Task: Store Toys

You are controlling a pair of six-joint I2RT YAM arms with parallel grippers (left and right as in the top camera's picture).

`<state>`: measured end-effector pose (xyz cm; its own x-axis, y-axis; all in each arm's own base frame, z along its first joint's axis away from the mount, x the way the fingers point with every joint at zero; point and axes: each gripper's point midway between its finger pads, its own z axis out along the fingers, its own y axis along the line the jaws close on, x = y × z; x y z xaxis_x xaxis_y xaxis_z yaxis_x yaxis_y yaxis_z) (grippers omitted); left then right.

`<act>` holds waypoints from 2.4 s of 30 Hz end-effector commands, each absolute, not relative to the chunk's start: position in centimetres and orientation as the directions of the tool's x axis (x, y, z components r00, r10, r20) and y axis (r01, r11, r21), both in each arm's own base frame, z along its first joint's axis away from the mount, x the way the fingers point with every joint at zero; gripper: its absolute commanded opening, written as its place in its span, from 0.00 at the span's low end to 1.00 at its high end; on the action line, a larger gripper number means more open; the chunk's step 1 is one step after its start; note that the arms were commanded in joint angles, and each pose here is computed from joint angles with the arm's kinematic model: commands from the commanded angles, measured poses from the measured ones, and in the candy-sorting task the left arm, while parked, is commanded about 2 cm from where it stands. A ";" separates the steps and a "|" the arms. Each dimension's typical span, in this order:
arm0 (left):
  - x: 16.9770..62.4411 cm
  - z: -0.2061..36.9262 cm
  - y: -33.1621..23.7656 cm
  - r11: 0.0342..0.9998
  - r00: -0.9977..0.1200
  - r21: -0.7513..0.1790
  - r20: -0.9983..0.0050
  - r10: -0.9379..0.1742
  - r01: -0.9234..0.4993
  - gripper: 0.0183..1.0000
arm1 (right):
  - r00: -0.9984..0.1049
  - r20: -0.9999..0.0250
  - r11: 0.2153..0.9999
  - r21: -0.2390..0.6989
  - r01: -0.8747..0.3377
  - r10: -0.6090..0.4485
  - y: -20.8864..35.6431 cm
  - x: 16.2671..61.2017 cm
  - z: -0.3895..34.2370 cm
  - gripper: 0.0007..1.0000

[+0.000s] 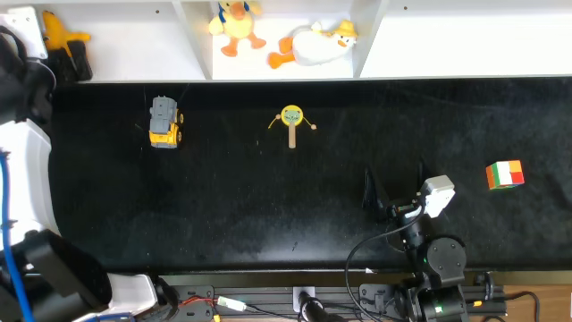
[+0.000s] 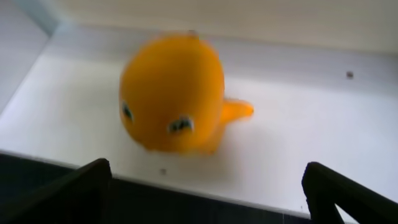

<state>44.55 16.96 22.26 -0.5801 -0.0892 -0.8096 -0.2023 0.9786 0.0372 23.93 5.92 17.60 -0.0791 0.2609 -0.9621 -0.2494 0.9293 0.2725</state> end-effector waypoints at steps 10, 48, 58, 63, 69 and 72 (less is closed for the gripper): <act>36.5 27.8 11.6 0.994 -0.623 -0.015 -0.778 -0.080 -0.109 1.00 | -0.081 -0.962 0.927 0.273 -0.258 0.261 6.1 23.9 17.3 0.99; 37.6 7.4 1.4 0.991 -0.853 -0.082 -0.519 0.046 0.104 1.00 | -0.081 -0.962 0.927 0.273 -0.258 0.261 6.1 23.9 17.3 1.00; 37.6 5.4 1.4 0.996 -0.880 -0.008 -0.469 0.079 0.094 1.00 | -0.081 -0.962 0.927 0.273 -0.258 0.261 6.1 23.9 17.3 1.00; 38.0 4.4 1.4 0.996 -0.883 -0.009 -0.462 0.080 0.094 1.00 | -0.081 -0.962 0.927 0.273 -0.258 0.261 6.1 23.9 17.3 1.00; 38.9 4.9 1.9 0.996 -0.864 0.018 -0.496 0.080 0.082 0.79 | -0.081 -0.962 0.927 0.273 -0.258 0.261 6.1 23.9 17.3 1.00; 38.9 4.8 2.2 0.997 -0.866 0.032 -0.493 0.081 0.075 0.70 | -0.081 -0.962 0.927 0.273 -0.258 0.261 6.1 23.9 17.3 0.99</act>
<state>39.02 1.83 5.11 -0.8611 0.0852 -0.5013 0.0913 0.9957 0.0124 23.92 5.92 17.60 -0.0793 0.2613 -0.9620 -0.2497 0.9291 0.2729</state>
